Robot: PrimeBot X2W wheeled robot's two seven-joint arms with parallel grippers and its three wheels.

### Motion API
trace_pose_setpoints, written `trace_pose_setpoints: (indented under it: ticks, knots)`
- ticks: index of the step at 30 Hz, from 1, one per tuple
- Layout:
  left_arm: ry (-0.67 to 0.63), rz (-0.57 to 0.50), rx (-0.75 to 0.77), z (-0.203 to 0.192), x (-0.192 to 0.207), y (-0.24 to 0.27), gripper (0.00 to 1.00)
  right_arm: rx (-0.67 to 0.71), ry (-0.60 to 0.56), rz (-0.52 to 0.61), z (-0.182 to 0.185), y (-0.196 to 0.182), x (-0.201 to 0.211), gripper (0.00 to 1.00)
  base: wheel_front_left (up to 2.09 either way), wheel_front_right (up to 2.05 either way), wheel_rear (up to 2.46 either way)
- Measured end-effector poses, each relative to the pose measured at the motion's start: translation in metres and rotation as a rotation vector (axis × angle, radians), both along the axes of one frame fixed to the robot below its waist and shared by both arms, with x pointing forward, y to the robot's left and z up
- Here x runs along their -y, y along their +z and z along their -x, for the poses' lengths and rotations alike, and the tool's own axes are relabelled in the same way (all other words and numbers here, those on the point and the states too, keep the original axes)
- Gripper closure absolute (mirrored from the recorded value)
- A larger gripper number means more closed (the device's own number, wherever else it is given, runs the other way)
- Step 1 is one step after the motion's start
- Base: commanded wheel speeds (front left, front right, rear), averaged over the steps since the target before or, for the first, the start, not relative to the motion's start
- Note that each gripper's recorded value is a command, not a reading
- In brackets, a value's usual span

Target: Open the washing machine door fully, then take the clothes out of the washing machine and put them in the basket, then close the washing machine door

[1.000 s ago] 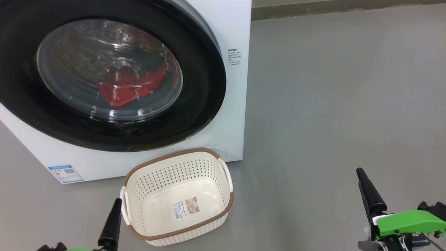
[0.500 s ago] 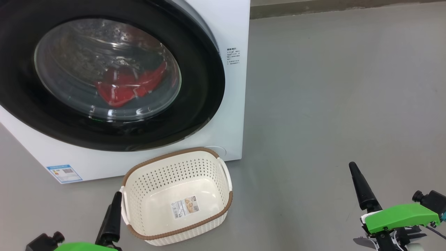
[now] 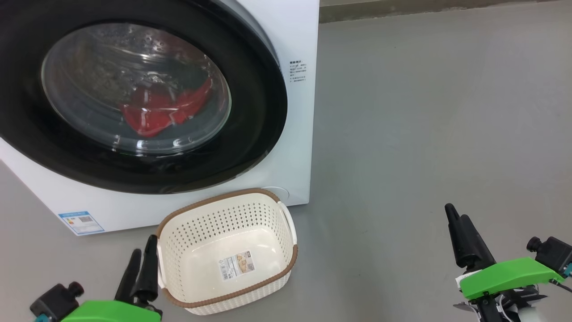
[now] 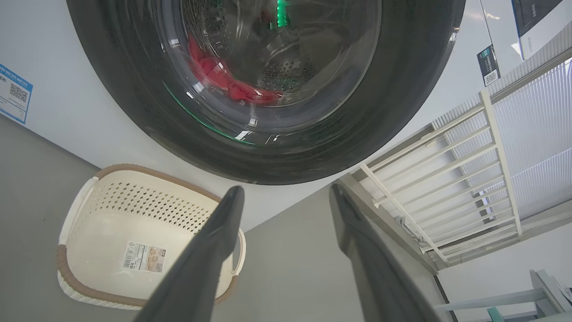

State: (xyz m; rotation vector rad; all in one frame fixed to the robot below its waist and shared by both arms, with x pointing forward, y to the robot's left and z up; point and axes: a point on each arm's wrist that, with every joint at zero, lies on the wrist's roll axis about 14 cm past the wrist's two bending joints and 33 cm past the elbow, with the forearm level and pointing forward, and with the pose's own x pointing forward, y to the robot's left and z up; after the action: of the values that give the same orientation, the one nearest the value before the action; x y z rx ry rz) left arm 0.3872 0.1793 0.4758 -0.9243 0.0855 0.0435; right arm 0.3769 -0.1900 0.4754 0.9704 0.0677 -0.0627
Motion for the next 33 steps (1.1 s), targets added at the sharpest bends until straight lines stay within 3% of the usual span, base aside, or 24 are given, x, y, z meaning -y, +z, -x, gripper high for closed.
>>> trace_pose_setpoints:
  ticks: [33]
  knots:
    - [-0.012, -0.340, 0.106, -0.010, 0.001, 0.025, 0.00, 0.138, 0.043, 0.373, -0.011, 0.037, -0.010, 0.00, 0.00, 0.00, 0.00]
